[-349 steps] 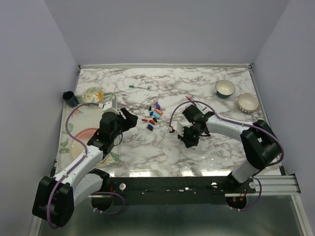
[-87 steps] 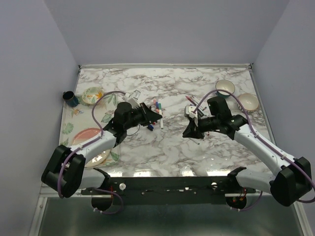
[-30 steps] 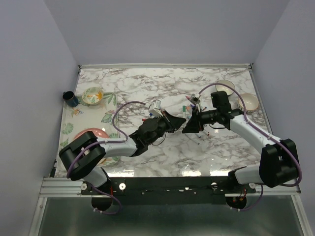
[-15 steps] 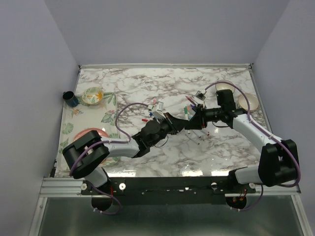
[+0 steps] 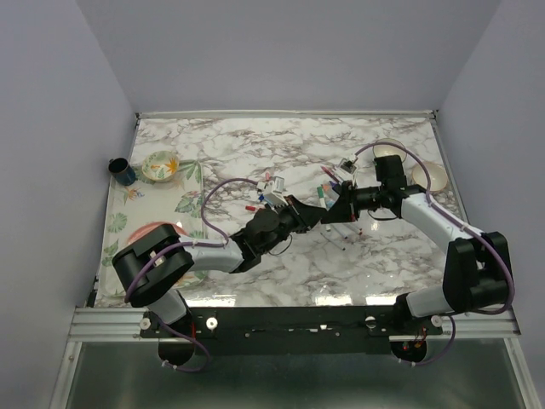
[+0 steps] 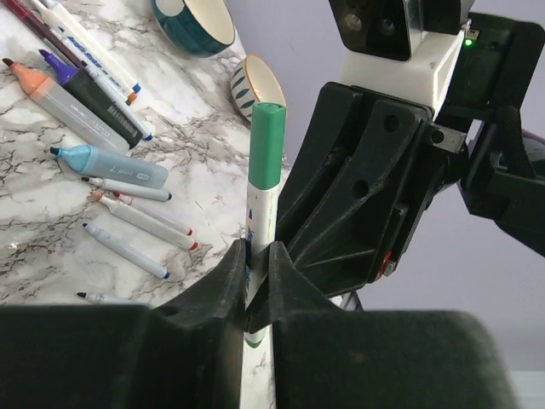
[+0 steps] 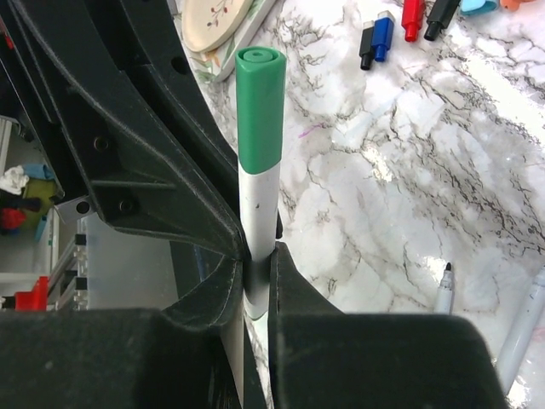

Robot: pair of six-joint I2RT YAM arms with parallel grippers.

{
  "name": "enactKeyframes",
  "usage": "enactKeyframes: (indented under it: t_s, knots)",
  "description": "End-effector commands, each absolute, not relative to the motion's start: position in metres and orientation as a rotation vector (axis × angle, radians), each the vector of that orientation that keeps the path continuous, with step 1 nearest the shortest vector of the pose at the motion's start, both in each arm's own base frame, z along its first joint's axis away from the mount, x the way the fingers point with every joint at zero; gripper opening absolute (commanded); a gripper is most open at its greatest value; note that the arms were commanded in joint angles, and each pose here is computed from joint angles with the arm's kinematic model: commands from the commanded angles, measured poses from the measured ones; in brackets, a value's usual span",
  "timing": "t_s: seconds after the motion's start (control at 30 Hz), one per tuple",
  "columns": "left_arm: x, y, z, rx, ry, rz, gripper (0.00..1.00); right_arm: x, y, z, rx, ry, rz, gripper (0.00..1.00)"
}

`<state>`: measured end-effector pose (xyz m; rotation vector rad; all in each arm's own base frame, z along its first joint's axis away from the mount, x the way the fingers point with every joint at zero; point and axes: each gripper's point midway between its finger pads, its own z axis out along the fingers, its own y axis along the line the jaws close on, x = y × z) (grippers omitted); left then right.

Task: Open the pen caps
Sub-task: Open the pen cap, then place the pen cap on the table with the left arm

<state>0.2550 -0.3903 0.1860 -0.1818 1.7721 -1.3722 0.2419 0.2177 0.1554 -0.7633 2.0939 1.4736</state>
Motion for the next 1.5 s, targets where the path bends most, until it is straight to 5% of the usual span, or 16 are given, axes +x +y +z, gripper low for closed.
enactKeyframes:
  t_s: [0.0, 0.07, 0.17, 0.4, 0.73, 0.83, 0.87, 0.93, 1.1, 1.27, 1.47]
  knots:
    - [0.249, -0.391, 0.214, -0.140, 1.668, -1.414, 0.35, 0.238, 0.220, 0.166, -0.876, 2.025, 1.496, 0.01]
    - [0.249, -0.384, 0.222, -0.108, 1.634, -1.408, 0.51, 0.234, 0.218, 0.161, -0.936, 2.014, 1.476, 0.01]
    - [0.251, -0.379, 0.224, -0.085, 1.640, -1.387, 0.61, 0.225, 0.217, 0.161, -1.018, 1.976, 1.517, 0.01]
    - [0.264, -0.372, 0.225, -0.088, 1.638, -1.376, 0.61, 0.218, 0.217, 0.164, -1.052, 1.942, 1.565, 0.01]
    - [0.269, -0.389, 0.230, -0.011, 1.647, -1.421, 0.44, 0.218, 0.217, 0.161, -1.048, 1.962, 1.573, 0.01]
    - [0.260, -0.397, 0.233, 0.067, 1.629, -1.480, 0.31, 0.218, 0.216, 0.161, -1.043, 1.967, 1.573, 0.01]
    - [0.260, -0.400, 0.232, 0.081, 1.628, -1.492, 0.15, 0.218, 0.217, 0.160, -1.044, 1.968, 1.574, 0.01]
    - [0.259, -0.402, 0.233, 0.102, 1.635, -1.516, 0.00, 0.218, 0.216, 0.159, -1.046, 1.973, 1.573, 0.01]
    - [0.299, -0.364, 0.245, 0.011, 1.606, -1.423, 0.00, 0.214, 0.214, 0.156, -1.073, 1.974, 1.566, 0.01]
    - [0.380, -0.265, 0.293, -0.229, 1.539, -1.062, 0.00, 0.212, 0.212, 0.148, -1.073, 2.015, 1.567, 0.01]
    - [0.394, -0.220, 0.328, -0.282, 1.520, -0.829, 0.00, 0.212, 0.212, 0.141, -1.087, 2.053, 1.541, 0.01]
